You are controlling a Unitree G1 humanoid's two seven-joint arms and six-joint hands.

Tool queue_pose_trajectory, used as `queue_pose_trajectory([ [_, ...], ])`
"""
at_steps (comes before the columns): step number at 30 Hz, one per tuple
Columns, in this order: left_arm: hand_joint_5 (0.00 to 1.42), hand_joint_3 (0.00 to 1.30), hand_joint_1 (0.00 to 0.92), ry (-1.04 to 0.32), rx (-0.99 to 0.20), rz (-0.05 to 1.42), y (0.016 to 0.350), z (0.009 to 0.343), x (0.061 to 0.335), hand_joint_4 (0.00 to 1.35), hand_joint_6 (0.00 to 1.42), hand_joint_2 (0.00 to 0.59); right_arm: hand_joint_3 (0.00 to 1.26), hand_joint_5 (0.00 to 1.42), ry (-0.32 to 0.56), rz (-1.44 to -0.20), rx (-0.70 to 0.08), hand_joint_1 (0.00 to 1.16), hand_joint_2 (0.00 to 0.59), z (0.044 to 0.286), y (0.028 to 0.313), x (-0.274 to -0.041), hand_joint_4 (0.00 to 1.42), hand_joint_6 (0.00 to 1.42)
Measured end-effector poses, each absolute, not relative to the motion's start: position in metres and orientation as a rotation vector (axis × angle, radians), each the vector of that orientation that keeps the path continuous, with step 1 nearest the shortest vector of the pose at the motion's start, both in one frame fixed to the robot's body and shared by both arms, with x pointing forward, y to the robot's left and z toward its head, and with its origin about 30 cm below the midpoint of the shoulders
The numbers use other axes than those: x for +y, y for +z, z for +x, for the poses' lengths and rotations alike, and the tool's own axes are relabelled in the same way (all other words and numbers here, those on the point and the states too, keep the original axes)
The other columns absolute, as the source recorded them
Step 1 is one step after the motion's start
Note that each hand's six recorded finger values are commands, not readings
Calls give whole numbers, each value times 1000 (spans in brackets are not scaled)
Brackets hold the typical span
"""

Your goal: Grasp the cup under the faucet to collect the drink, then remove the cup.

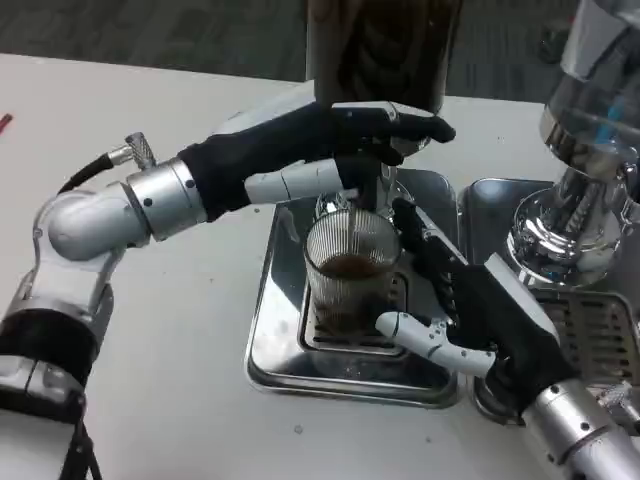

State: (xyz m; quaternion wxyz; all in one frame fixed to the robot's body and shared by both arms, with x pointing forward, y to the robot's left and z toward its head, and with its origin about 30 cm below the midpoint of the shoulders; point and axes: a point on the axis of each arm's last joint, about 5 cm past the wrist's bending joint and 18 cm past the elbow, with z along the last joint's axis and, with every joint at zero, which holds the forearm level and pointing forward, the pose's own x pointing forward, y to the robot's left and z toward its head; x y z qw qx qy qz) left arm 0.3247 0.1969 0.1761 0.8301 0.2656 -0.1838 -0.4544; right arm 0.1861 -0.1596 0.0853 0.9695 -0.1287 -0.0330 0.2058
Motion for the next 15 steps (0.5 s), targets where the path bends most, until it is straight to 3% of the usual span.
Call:
queue_pose_trajectory([
  [15, 180, 297, 0, -1019, -261, 289, 183, 335, 208, 181, 220, 38, 0, 0, 403, -237, -56, 638, 256, 184, 81, -155, 0, 2],
])
